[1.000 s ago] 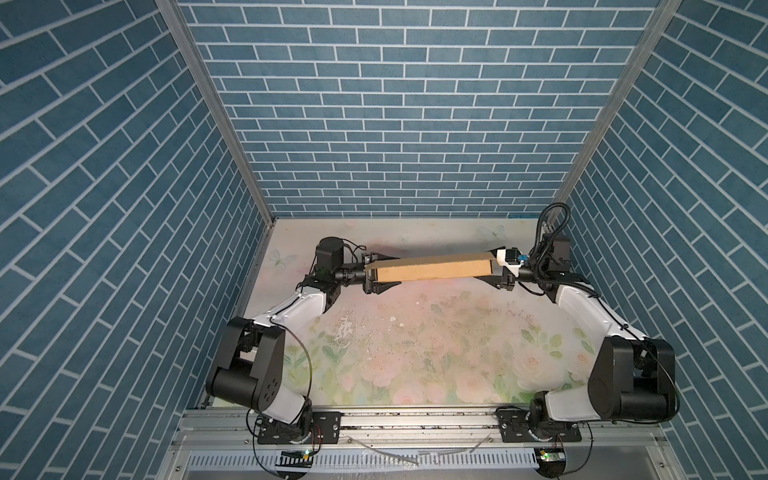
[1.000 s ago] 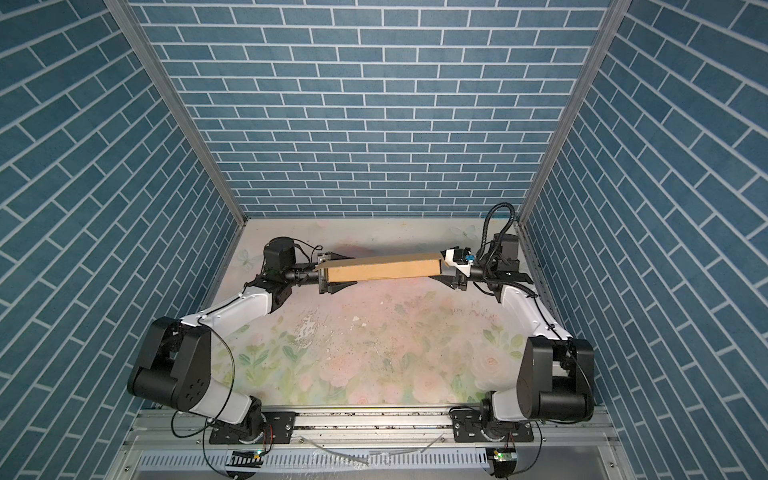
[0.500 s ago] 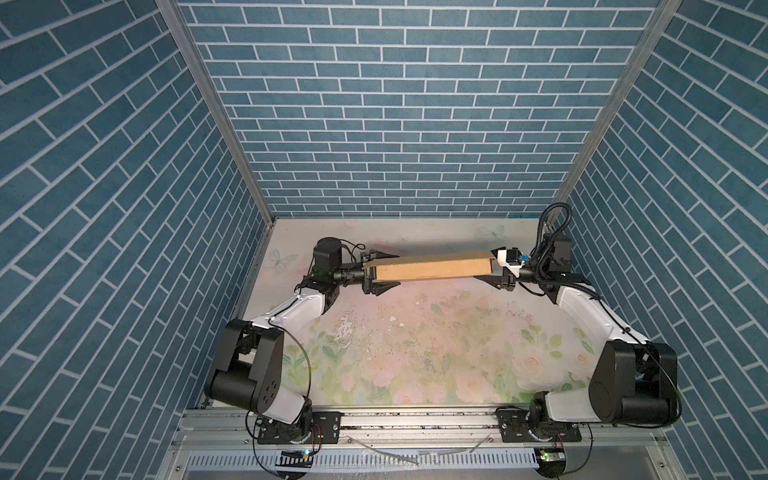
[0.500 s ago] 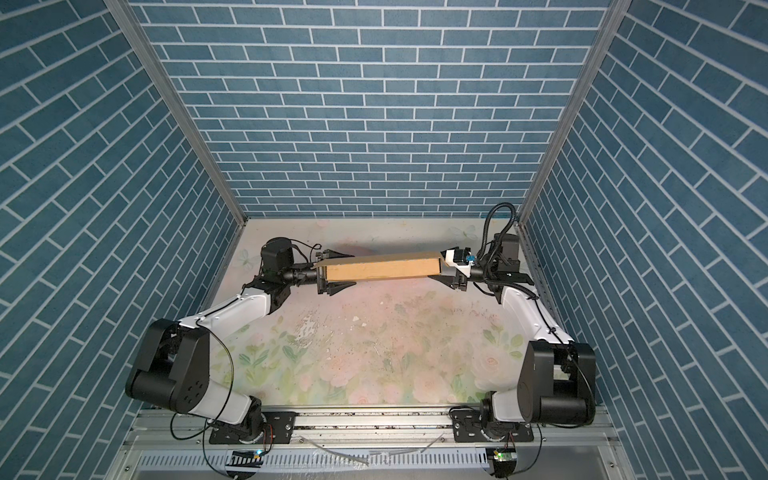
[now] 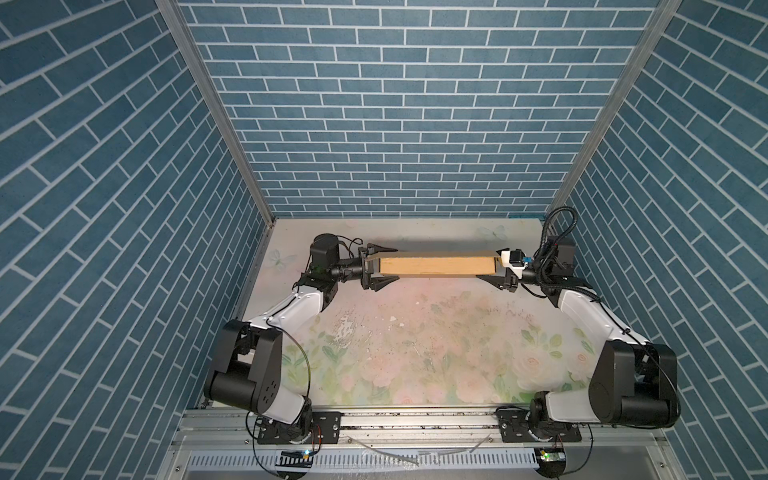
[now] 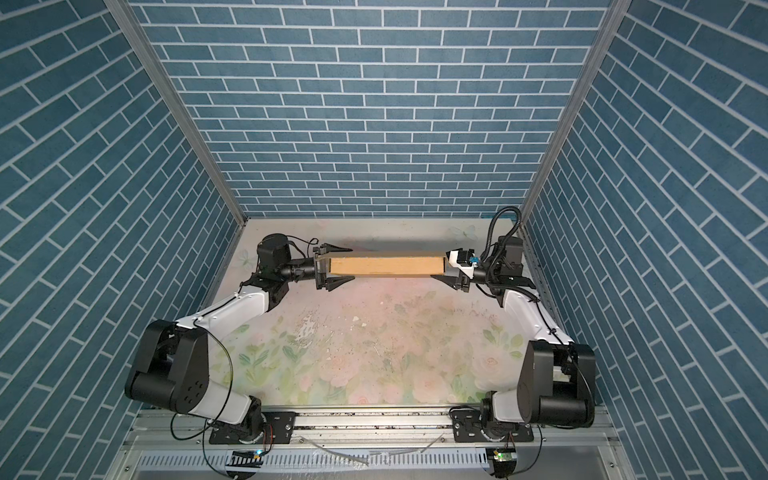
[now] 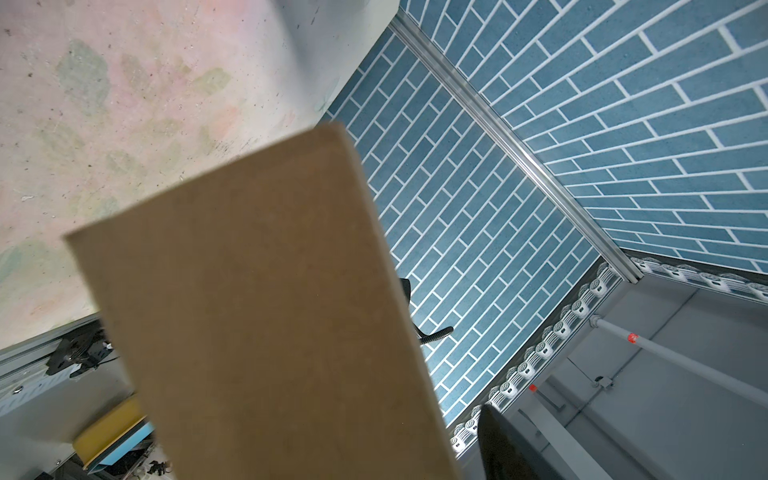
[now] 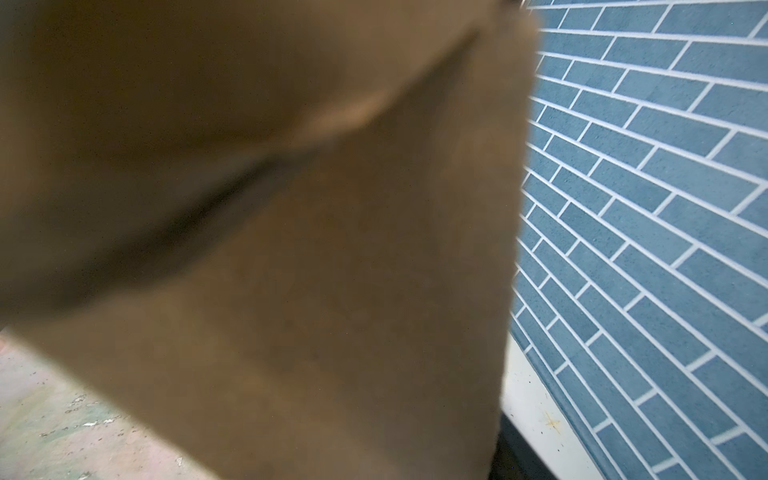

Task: Fold the paper box

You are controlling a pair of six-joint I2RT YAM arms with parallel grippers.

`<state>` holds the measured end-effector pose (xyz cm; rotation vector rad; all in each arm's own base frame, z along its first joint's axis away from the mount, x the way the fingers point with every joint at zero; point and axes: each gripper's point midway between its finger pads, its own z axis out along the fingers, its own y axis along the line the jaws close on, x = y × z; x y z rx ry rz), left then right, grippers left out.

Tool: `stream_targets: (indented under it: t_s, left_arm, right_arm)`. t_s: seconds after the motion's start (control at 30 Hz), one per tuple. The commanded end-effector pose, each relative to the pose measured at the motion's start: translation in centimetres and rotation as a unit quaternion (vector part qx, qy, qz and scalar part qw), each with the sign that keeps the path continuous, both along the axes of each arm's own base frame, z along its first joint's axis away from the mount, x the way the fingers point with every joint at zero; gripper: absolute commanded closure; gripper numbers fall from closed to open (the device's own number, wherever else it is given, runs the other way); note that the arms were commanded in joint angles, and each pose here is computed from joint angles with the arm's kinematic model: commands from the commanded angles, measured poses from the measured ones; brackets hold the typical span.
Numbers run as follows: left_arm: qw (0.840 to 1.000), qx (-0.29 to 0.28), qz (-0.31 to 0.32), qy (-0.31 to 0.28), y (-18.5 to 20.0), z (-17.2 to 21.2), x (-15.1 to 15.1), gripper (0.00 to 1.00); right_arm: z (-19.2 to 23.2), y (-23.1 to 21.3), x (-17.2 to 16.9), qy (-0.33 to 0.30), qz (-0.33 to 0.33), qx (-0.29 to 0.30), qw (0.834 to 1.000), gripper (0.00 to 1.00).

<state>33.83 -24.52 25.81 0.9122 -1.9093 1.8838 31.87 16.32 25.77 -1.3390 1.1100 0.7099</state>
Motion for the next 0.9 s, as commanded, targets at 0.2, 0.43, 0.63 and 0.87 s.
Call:
stream_targets:
  t_s: [0.2,0.43,0.63,0.87]
  left_arm:
    - [0.998,0.02,0.035,-0.047,4.1,0.8,0.0,0.23]
    - [0.992,0.074,0.08,-0.058,9.4,-1.1,-0.7,0.24]
    - [0.969,0.142,0.146,-0.138,14.2,2.3,0.6,0.27]
    - [0.944,0.184,0.189,-0.201,15.6,1.9,3.0,0.29]
  right_arm:
    - [0.2,-1.0,-0.3,0.005,-0.012,0.011,1.0,0.43]
    - [0.2,-1.2,-0.2,0.012,-0.018,0.016,1.0,0.44]
    - [-0.2,-0.8,-0.6,0.034,-0.016,0.029,0.999,0.44]
    - [-1.5,0.5,-1.3,0.076,-0.006,0.029,0.997,0.45]
